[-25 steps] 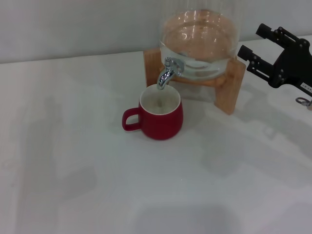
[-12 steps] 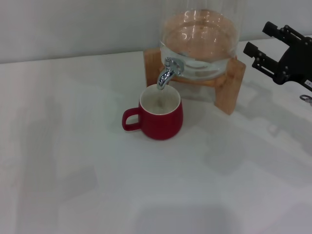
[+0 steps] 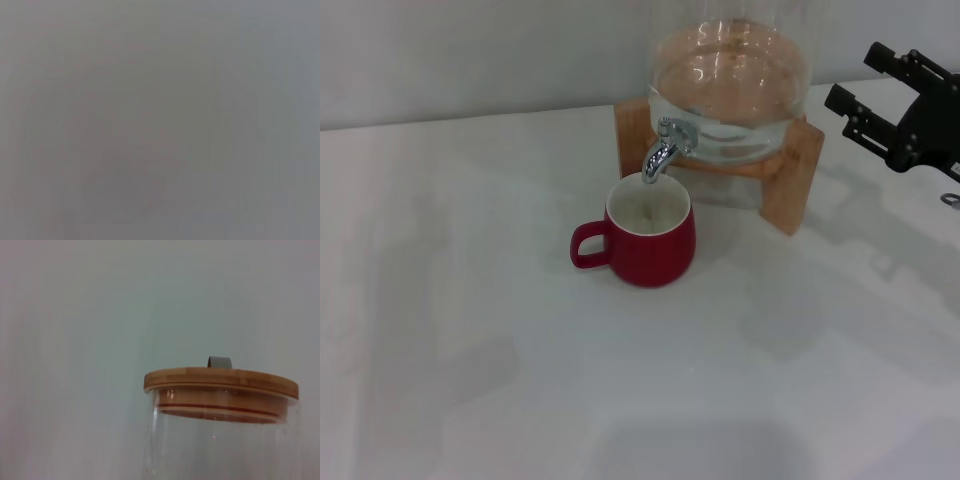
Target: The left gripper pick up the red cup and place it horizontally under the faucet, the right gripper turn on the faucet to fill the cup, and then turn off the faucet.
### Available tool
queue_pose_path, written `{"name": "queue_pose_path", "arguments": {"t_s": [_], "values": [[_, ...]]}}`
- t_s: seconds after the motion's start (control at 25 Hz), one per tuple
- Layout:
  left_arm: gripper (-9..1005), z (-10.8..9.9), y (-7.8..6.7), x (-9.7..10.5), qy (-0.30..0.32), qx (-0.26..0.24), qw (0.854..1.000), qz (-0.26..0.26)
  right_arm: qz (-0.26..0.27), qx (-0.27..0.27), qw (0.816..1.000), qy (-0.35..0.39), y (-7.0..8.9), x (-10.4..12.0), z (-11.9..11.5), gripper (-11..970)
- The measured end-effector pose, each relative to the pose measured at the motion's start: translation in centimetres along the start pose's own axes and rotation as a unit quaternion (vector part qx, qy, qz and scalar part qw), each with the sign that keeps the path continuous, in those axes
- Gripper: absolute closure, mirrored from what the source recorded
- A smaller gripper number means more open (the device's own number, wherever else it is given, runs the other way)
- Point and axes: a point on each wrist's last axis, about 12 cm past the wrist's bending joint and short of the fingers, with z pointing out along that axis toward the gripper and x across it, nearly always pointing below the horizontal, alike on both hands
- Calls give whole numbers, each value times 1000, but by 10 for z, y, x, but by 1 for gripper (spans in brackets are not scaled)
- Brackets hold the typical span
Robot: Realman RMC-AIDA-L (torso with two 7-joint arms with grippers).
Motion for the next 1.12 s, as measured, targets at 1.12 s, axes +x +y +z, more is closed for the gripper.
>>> {"name": "queue_pose_path", "arguments": {"t_s": [1.12], "values": [[300,8,6,1,-2,-15,1000,6,-1,-3,1000,-17,-1,-6,-9,271]]}}
